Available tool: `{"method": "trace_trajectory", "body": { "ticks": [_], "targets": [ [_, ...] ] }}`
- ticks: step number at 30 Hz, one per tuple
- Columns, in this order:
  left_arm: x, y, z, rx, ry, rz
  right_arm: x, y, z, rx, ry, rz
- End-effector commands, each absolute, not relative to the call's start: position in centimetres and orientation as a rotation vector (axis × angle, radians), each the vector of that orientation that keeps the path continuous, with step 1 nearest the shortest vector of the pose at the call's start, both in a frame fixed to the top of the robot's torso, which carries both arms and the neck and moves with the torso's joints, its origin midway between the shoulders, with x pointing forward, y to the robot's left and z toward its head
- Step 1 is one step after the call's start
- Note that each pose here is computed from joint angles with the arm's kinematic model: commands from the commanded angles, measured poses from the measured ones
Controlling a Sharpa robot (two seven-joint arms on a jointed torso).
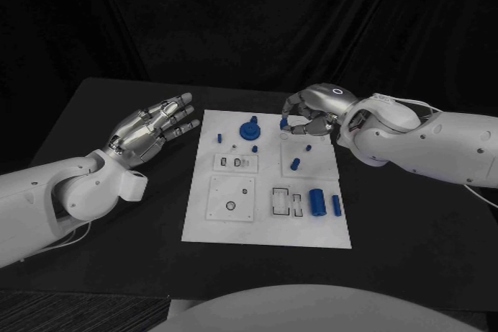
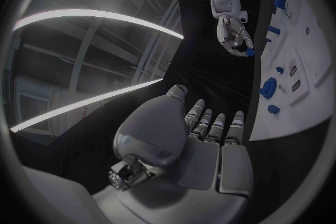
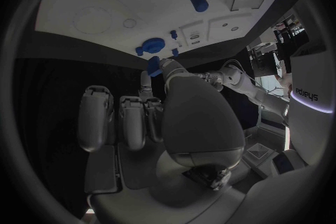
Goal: Assemble the parts on the task board
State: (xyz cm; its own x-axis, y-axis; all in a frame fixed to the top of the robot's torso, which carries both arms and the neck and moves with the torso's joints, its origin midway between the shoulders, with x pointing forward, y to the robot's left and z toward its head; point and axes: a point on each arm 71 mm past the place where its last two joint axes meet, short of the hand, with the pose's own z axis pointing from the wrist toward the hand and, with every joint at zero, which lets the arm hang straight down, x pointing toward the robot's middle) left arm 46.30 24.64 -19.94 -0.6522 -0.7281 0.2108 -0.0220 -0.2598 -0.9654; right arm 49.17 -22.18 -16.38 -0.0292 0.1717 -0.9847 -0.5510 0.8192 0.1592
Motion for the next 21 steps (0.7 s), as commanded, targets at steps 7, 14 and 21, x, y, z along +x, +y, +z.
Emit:
{"method": "trace_trajectory", "body": {
  "ticks": [7, 14, 21],
  "targets": [
    [46.2, 24.4, -20.0, -0.916, 1.530, -1.982, 48.6, -18.8, -18.3, -0.385, 1.601, 0.622],
    [46.2, 24.4, -20.0, -0.918, 1.536, -1.983, 48.1, -16.5, -19.4, -0.437, 1.605, 0.628],
    [46.1, 24.3, -20.0, -0.919, 1.539, -1.982, 47.8, -15.5, -20.2, -0.451, 1.615, 0.619]
  ]
}}
